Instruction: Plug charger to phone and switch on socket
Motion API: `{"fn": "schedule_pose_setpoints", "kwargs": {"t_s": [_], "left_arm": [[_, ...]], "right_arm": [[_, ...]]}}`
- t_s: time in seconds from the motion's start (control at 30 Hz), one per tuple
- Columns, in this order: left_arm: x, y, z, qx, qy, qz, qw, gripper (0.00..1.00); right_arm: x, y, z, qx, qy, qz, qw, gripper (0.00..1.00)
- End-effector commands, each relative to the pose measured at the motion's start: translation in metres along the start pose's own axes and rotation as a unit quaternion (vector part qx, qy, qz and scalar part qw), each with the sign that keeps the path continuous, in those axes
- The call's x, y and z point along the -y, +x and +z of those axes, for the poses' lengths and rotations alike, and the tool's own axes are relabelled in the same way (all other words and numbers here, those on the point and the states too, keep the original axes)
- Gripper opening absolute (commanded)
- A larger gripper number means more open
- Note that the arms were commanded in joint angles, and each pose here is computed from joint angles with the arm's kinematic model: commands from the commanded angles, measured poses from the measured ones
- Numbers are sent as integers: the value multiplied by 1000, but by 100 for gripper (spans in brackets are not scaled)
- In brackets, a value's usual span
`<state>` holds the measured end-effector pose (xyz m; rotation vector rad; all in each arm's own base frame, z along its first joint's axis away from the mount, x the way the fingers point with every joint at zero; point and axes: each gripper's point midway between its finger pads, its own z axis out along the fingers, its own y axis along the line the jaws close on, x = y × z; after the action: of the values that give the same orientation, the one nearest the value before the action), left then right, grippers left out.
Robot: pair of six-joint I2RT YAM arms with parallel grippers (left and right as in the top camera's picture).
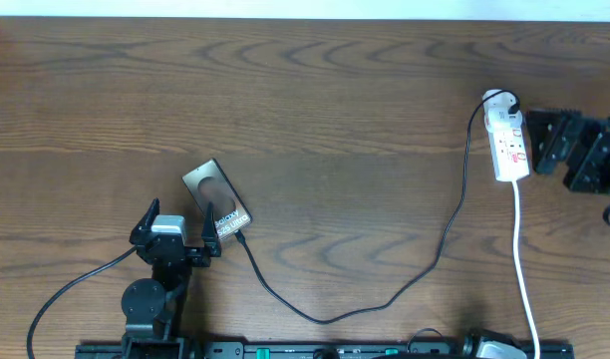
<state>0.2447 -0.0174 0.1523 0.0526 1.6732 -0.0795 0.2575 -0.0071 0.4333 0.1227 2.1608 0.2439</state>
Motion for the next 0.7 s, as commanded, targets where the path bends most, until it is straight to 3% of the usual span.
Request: {"fn": "schedule_pose_setpoints", "kwargs": {"t_s": [0.0,0.3,0.67], "left_arm": [[1,15,0,-24,1,4,1000,89],[1,15,0,-24,1,4,1000,88],[1,15,0,-24,1,4,1000,88]], "right_arm": [[-3,7,-6,12,2,-18,1000,99],[-33,25,30,136,-72,-95,983,99],[-35,122,98,312,-126,-177,925,99]]}}
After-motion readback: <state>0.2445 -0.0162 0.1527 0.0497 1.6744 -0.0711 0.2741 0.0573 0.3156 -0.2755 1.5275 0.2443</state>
